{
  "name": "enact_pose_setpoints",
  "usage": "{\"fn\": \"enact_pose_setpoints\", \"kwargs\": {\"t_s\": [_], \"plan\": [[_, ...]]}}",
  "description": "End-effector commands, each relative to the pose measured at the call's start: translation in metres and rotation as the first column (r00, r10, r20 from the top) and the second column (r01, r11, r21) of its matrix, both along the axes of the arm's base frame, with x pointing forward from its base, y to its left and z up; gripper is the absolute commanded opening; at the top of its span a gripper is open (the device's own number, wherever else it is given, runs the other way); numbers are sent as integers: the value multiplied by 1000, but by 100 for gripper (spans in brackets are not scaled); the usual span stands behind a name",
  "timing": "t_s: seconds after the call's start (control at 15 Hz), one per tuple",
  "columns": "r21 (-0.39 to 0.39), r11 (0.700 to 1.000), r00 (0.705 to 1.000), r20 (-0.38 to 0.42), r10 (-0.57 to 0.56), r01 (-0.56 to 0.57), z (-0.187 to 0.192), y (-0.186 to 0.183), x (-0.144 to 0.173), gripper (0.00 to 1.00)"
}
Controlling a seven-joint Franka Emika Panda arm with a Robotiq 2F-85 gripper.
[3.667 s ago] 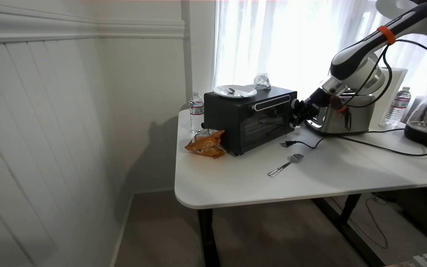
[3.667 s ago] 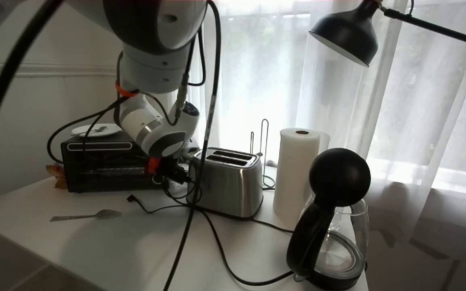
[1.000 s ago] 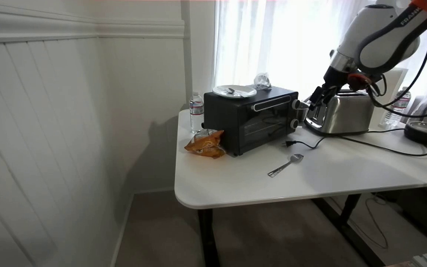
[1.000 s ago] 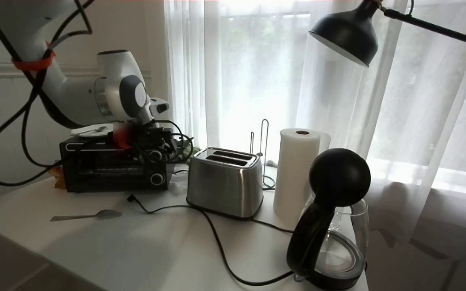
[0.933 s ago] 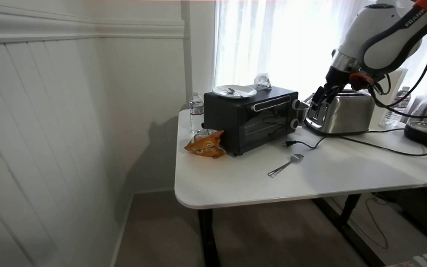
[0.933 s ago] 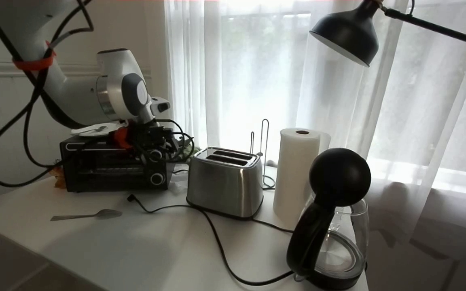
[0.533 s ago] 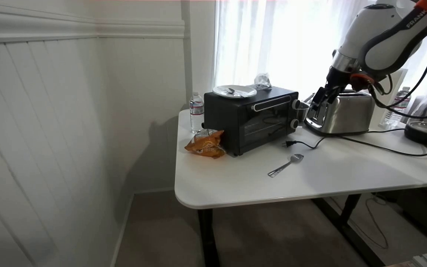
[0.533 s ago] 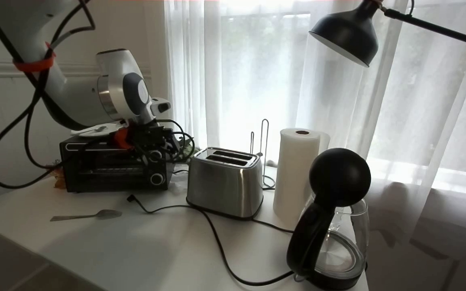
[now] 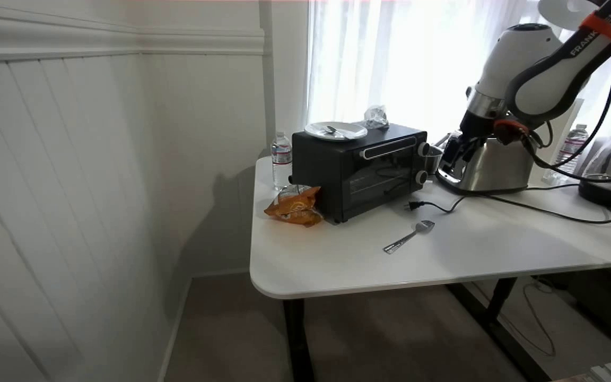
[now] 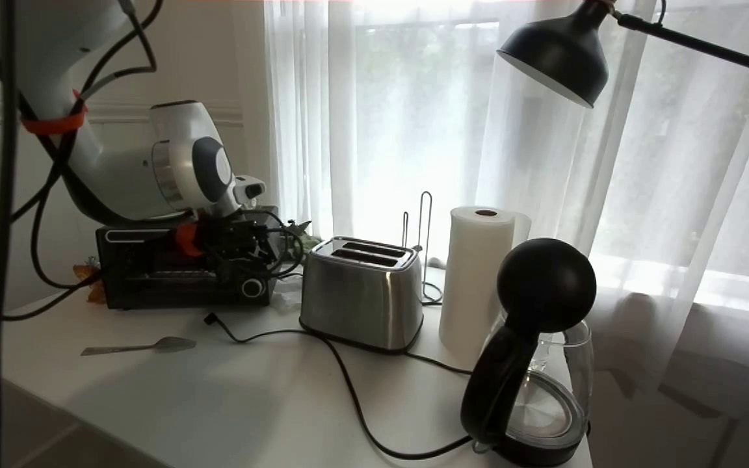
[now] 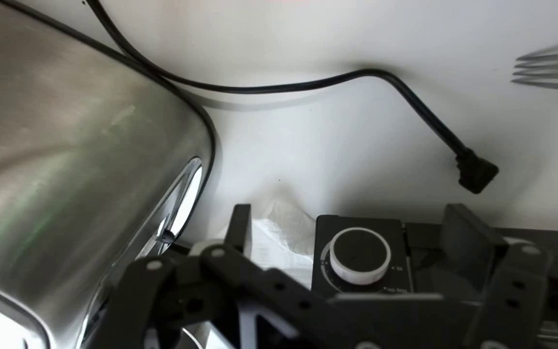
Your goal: Turn the bottom switch on the oven to the right
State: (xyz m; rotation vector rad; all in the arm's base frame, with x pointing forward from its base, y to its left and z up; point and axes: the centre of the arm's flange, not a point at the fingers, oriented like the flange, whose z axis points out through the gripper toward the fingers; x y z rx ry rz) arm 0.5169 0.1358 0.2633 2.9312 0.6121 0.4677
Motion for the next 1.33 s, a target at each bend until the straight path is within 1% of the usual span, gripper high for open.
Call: {"fn": "enact_pose_setpoints", "kwargs": {"t_s": [0.0,0.4,0.73,1.27], "plan": [[-7,1000,1000,19,3,-3,-13,14,0,100],[22,1000,998,59,-13,12,-29,29,5,100],[42,999,995,92,-28,24,-41,36,17,100],[36,999,993,114,-37,33,-64,45,42,100]]}}
